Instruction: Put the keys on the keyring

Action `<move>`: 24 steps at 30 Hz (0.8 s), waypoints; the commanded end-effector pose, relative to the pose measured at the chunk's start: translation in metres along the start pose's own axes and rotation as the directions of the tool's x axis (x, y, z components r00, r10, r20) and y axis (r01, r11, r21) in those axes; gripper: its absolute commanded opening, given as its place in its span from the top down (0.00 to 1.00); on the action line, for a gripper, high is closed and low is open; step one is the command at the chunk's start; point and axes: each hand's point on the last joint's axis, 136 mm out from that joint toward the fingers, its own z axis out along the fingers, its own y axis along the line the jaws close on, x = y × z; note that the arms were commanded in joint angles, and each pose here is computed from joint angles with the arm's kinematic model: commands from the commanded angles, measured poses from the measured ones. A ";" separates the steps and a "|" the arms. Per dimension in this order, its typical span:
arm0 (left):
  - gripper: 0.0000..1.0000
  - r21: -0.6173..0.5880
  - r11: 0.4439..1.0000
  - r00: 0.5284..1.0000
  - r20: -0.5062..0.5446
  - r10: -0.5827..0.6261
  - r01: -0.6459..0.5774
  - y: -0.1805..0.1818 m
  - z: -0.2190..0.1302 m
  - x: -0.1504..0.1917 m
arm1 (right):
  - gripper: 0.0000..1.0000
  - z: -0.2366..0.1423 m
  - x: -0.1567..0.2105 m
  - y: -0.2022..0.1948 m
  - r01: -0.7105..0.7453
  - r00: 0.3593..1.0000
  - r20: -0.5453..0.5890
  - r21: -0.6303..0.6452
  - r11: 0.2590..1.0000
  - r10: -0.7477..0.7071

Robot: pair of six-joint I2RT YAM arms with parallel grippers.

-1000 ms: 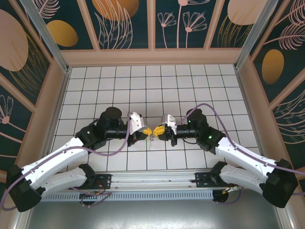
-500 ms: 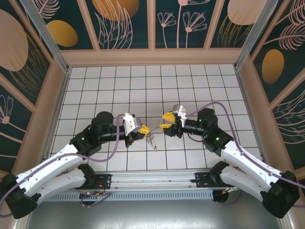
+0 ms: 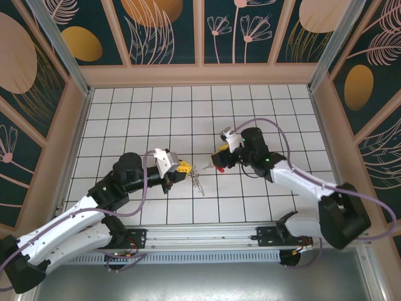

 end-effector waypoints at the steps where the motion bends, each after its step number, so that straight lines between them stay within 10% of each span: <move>1: 1.00 -0.081 0.996 0.999 0.000 -0.037 0.037 0.013 -0.003 0.004 | 0.44 0.013 0.007 -0.019 -0.047 0.994 -0.091 0.070 0.996 0.054; 24: 1.00 -0.149 0.983 0.993 -0.043 -0.110 0.102 0.026 0.001 0.020 | 0.54 0.064 0.071 -0.056 -0.187 0.900 -0.383 0.088 0.978 0.207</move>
